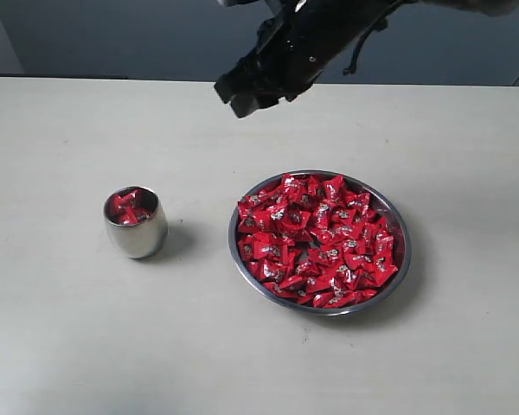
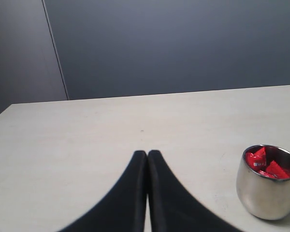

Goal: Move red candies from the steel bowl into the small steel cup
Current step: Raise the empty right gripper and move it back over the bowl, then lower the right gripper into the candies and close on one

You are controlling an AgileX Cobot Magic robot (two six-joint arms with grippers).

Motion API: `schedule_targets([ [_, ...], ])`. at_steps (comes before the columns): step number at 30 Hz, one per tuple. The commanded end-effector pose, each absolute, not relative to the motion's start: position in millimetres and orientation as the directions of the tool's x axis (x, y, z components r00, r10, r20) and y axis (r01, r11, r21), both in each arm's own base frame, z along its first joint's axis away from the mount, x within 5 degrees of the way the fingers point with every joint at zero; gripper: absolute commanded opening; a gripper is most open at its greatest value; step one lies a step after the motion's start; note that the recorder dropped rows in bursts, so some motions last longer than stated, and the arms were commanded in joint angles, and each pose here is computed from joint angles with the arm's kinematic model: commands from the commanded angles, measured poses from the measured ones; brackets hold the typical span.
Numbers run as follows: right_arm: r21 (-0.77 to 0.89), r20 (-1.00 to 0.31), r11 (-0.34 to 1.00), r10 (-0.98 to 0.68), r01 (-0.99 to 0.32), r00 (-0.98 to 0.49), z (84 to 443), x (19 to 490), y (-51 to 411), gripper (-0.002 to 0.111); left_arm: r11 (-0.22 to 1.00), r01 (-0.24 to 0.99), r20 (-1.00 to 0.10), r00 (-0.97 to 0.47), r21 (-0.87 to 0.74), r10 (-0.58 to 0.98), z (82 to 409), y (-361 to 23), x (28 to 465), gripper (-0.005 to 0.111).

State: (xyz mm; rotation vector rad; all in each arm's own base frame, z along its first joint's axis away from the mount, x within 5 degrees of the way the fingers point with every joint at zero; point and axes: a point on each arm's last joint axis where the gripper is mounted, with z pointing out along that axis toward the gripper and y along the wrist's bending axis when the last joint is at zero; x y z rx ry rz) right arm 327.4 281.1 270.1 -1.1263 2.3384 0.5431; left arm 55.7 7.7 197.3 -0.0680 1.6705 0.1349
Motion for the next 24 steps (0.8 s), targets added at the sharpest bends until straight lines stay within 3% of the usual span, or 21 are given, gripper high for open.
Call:
schedule_targets([
  [1,0.103,-0.524,0.618,-0.632,-0.780,-0.570,275,333,259,0.037,0.991,-0.126,-0.995,-0.098,0.048,0.036,197,8,56,0.000],
  [10,0.121,-0.436,0.681,-0.617,-0.723,-0.655,234,330,229,0.037,0.991,-0.126,-0.995,-0.098,0.048,0.036,197,8,56,0.000],
  [24,0.078,-0.479,0.725,-0.574,-0.684,-0.664,203,282,190,0.037,0.991,-0.126,-0.995,-0.098,0.048,0.036,197,8,56,0.000],
])
